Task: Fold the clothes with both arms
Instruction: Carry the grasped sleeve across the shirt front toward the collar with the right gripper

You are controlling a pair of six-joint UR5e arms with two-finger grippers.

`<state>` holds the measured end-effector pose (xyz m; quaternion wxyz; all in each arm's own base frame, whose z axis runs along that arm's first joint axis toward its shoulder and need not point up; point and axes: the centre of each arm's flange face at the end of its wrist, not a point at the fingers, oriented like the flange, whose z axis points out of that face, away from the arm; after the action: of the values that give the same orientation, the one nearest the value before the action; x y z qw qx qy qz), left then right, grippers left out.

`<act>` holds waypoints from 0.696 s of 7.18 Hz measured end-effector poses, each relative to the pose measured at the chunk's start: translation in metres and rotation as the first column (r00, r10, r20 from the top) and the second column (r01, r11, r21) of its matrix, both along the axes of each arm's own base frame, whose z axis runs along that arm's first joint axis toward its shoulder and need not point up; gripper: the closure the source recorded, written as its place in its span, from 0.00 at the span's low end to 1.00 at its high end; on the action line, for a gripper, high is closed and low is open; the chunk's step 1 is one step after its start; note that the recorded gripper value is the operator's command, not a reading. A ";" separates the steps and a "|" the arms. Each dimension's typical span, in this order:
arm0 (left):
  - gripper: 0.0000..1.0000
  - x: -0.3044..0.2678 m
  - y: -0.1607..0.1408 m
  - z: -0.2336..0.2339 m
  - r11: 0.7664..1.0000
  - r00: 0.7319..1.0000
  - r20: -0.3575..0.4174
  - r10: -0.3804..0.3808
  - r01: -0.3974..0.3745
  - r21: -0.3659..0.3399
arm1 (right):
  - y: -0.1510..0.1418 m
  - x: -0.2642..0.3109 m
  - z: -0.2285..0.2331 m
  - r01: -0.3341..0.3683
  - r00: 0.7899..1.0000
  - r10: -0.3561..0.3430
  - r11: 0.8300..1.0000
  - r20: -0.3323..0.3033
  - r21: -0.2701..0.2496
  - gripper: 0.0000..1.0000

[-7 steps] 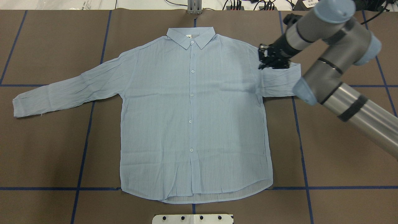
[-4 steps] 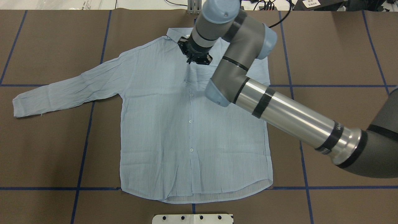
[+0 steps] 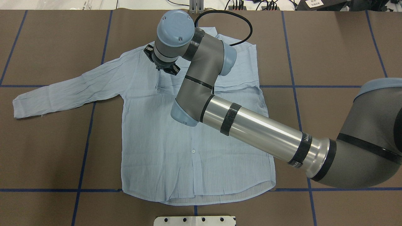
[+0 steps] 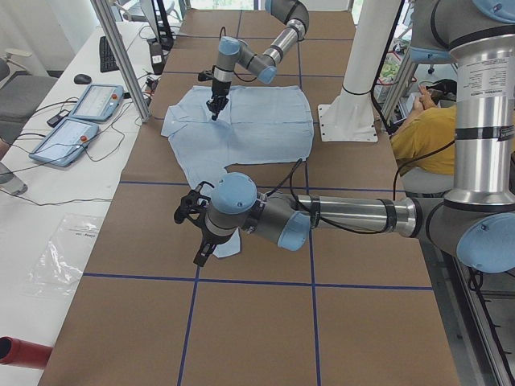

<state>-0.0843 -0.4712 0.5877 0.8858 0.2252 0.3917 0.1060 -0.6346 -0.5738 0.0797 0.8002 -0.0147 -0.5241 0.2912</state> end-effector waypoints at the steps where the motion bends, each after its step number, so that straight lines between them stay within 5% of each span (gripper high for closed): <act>1: 0.00 0.000 0.000 0.000 1.000 1.000 -0.002 0.001 -0.001 -0.001 | 0.001 -0.004 0.003 -0.002 1.000 0.002 1.000 -0.004 -0.002 0.02; 5: 0.00 0.018 -0.001 0.004 0.999 0.998 -0.044 0.034 -0.036 -0.031 | 0.004 -0.016 0.001 -0.082 0.997 0.082 0.996 -0.005 -0.033 0.01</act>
<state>-0.0663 -0.4723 0.5917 0.8784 0.2066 0.4165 0.1105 -0.6501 -0.5696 0.0802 0.7882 -0.0059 -0.5178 0.3325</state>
